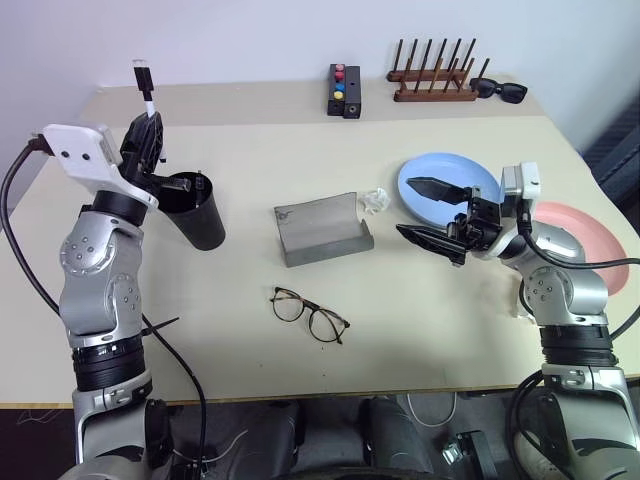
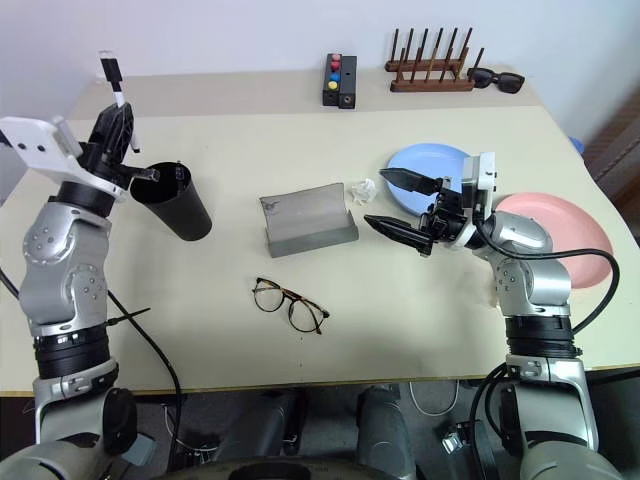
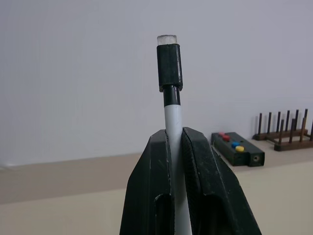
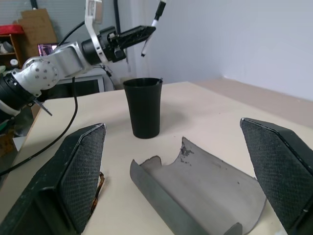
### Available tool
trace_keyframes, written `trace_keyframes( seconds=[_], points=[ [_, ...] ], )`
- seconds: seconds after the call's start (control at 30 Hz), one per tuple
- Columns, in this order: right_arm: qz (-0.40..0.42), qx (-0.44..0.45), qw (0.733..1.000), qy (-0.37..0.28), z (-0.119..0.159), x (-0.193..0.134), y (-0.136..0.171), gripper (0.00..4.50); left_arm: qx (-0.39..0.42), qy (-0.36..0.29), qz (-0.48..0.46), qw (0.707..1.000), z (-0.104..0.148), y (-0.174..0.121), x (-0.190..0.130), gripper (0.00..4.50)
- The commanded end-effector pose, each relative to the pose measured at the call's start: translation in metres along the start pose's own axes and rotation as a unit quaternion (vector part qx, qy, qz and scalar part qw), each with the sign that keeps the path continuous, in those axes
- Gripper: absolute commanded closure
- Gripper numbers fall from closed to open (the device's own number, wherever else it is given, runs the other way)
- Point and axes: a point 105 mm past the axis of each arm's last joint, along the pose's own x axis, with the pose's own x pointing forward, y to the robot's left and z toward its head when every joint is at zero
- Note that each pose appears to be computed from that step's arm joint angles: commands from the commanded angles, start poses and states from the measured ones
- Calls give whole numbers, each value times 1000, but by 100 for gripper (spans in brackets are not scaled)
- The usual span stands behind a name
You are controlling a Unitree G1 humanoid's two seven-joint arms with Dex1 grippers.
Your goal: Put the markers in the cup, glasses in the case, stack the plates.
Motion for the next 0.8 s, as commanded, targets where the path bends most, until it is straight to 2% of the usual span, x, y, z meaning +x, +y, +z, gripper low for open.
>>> trace_keyframes(
  seconds=[0.03, 0.5, 0.8],
  points=[
    [8, -26, 999, -20, 16, 3, 2, 0, 28, -35, -15, 999, 19, -4, -3, 442],
    [10, -26, 1000, -14, 16, 3, 1, 0, 40, -20, -19, 999, -7, -16, -11, 442],
    [8, -29, 1000, -8, 17, 1, -1, 0, 68, -14, -6, 998, -14, -11, -18, 442]
  ],
)
